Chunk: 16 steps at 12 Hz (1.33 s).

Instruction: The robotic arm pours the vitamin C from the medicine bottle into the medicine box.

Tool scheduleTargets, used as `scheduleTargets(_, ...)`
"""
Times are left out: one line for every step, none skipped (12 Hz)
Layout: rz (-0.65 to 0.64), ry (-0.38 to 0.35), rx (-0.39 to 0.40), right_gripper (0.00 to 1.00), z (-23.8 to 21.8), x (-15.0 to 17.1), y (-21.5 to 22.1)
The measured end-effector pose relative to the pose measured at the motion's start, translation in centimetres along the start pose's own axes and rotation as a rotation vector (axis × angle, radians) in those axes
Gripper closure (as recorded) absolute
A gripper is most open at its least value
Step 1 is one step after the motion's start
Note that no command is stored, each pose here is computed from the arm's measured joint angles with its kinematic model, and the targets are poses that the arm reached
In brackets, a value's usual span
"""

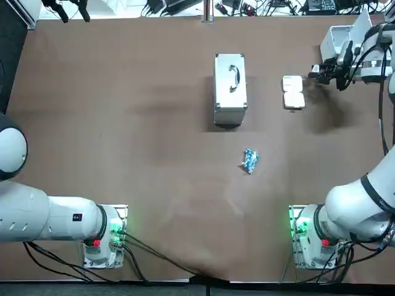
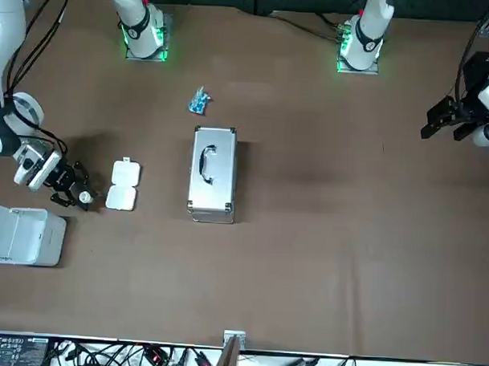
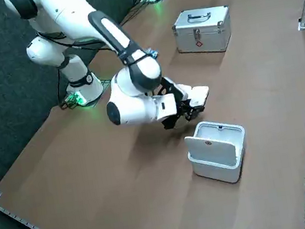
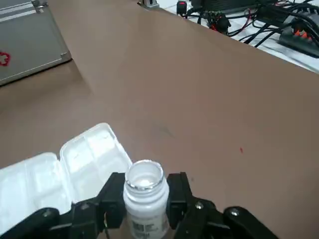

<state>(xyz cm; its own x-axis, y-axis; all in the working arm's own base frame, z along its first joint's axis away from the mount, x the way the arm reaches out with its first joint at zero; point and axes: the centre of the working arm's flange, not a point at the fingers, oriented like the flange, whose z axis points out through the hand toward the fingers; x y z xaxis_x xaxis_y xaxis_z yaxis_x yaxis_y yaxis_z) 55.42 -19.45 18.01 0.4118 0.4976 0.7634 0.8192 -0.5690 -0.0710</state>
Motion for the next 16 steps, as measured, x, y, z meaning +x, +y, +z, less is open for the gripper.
scheduleTargets(-0.001, -0.015, -0.001, 0.56, 0.2, 0.9, 0.0)
scheduleTargets(-0.001, -0.033, 0.002, 0.56, 0.4, 2.0, -0.1)
scheduleTargets(0.001, -0.056, 0.004, 0.56, 0.3, 3.1, -0.1)
scheduleTargets(0.007, -0.083, 0.006, 0.56, 0.2, 4.3, -0.2)
scheduleTargets(0.017, -0.111, 0.013, 0.56, -0.2, 5.5, -0.2)
scheduleTargets(0.028, -0.142, 0.019, 0.56, -0.6, 6.8, -0.3)
scheduleTargets(0.037, -0.173, 0.019, 0.56, -1.1, 8.0, -0.4)
scheduleTargets(0.045, -0.200, 0.013, 0.56, -1.4, 9.1, -0.4)
scheduleTargets(0.050, -0.230, 0.006, 0.56, -1.6, 10.0, -0.5)
scheduleTargets(0.050, -0.266, -0.005, 0.56, -1.7, 10.8, -0.6)
scheduleTargets(0.048, -0.306, -0.020, 0.56, -1.7, 11.4, -0.6)
scheduleTargets(0.056, -0.379, -0.040, 0.56, -1.1, 12.5, -0.8)
scheduleTargets(0.065, -0.413, -0.045, 0.56, -0.8, 13.1, -0.9)
scheduleTargets(0.071, -0.449, -0.050, 0.56, -0.5, 13.8, -1.0)
scheduleTargets(0.072, -0.482, -0.056, 0.56, -0.2, 14.5, -1.0)
scheduleTargets(0.068, -0.513, -0.063, 0.56, 0.0, 15.4, -1.0)
